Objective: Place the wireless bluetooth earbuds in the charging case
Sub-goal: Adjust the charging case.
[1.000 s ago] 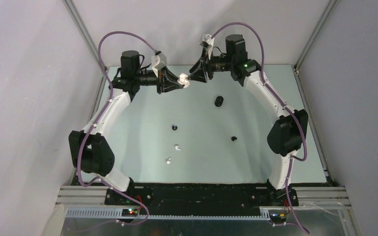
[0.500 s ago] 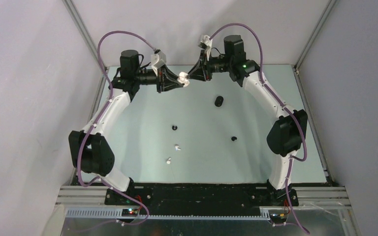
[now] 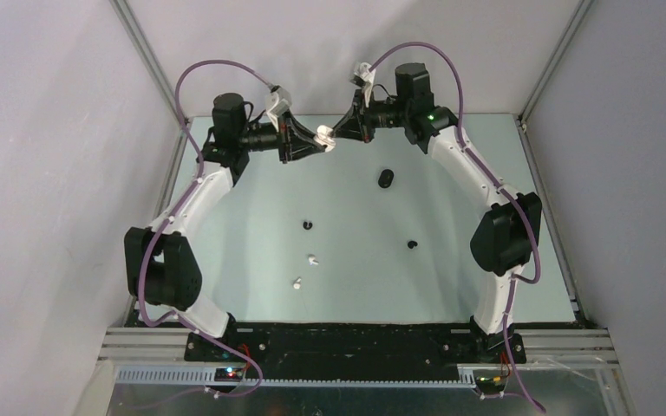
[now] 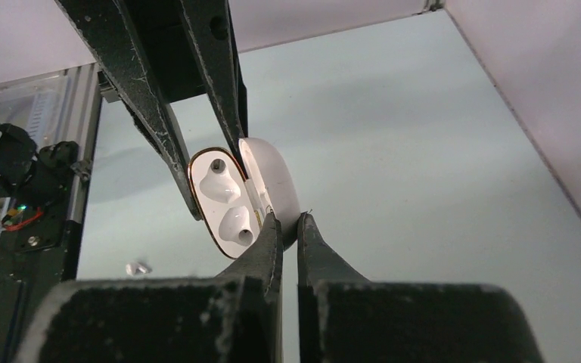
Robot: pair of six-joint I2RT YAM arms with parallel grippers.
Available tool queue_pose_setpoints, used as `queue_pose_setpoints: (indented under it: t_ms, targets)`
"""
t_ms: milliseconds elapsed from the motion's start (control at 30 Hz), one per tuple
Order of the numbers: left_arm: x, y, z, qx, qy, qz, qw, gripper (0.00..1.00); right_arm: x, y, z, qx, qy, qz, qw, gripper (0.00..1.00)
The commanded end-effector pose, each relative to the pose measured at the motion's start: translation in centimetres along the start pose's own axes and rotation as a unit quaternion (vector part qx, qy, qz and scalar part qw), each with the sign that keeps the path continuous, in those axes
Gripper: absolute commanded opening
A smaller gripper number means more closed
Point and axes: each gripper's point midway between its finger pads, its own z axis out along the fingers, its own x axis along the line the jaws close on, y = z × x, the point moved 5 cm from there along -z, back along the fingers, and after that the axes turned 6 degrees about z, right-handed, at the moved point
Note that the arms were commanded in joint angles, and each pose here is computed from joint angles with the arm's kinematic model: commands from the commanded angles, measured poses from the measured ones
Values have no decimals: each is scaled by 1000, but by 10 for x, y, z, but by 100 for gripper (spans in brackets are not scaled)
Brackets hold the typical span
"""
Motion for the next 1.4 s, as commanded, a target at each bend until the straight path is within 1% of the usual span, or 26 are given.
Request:
queue_pose_setpoints:
  t_ms: [0, 67, 100, 133, 167, 200, 267, 300, 367, 400, 500, 567, 600, 633, 667, 700, 733, 767, 800, 833, 867, 900, 1033, 1200, 1367]
  targets:
    - [11, 15, 2, -17, 61, 26, 998, 26, 15, 12, 2, -3, -1, -34, 999, 0]
    - [13, 9, 2, -12, 75, 18, 997, 37, 12, 16, 1, 1, -28, -66, 997, 0]
    - [14, 7, 1, -10, 82, 16, 996, 41, 12, 19, -1, 2, -36, -79, 996, 0]
    - [14, 1, 1, -6, 88, 9, 996, 51, 7, 20, -3, 8, -56, -95, 994, 0]
    - [14, 1, -1, -5, 100, 9, 995, 56, 4, 22, -5, 11, -76, -105, 991, 0]
    - [13, -2, -1, -1, 104, 2, 995, 65, 1, 23, -7, 14, -85, -120, 989, 0]
    - [10, -6, -4, 9, 107, -5, 994, 74, -4, 24, -12, 23, -105, -148, 983, 0]
    - [7, -6, -6, 15, 108, -7, 994, 75, -5, 24, -14, 31, -115, -155, 981, 0]
    - [1, -7, -11, 27, 116, 3, 993, 79, -9, 22, -19, 48, -122, -193, 972, 0]
    - [-2, -14, -15, 42, 118, 2, 992, 82, -9, 21, -20, 53, -124, -203, 970, 0]
    - [-9, -3, -25, 55, 132, 16, 990, 85, -9, 12, -25, 87, -122, -247, 957, 0]
    - [-10, 6, -29, 54, 139, -14, 989, 86, -7, 5, -26, 104, -118, -273, 949, 0]
    - [-7, 0, -31, 62, 140, -43, 987, 86, -5, 1, -27, 110, -115, -281, 946, 0]
    - [-8, 9, -30, 53, 131, -71, 987, 84, -5, 1, -28, 115, -115, -300, 940, 0]
    - [-4, 1, -28, 58, 120, -111, 985, 83, -1, -1, -27, 118, -111, -309, 937, 0]
    - [-1, 10, -28, 47, 120, -153, 980, 80, 0, -1, -27, 123, -110, -327, 931, 0]
    - [3, 1, -23, 49, 101, -194, 975, 78, 3, -3, -25, 126, -105, -334, 928, 0]
    - [5, 8, -21, 41, 92, -227, 969, 74, 3, -3, -24, 130, -106, -349, 922, 0]
    - [10, -1, -16, 44, 76, -258, 962, 73, 6, -3, -22, 131, -104, -355, 920, 0]
    - [12, 5, -13, 40, 71, -277, 957, 71, 9, -2, -20, 131, -101, -363, 917, 0]
    - [16, -2, -9, 43, 61, -294, 953, 70, 10, -2, -19, 132, -100, -366, 916, 0]
    - [17, 5, -8, 39, 57, -293, 954, 69, 12, -2, -16, 132, -97, -369, 915, 0]
    - [20, 6, 0, 38, 34, -310, 949, 66, 15, -4, -9, 138, -90, -381, 910, 0]
    - [21, 5, 5, 39, 18, -324, 945, 57, 16, -4, -3, 138, -92, -386, 908, 0]
    - [21, 4, 7, 40, 10, -327, 944, 54, 12, -3, 2, 142, -100, -384, 907, 0]
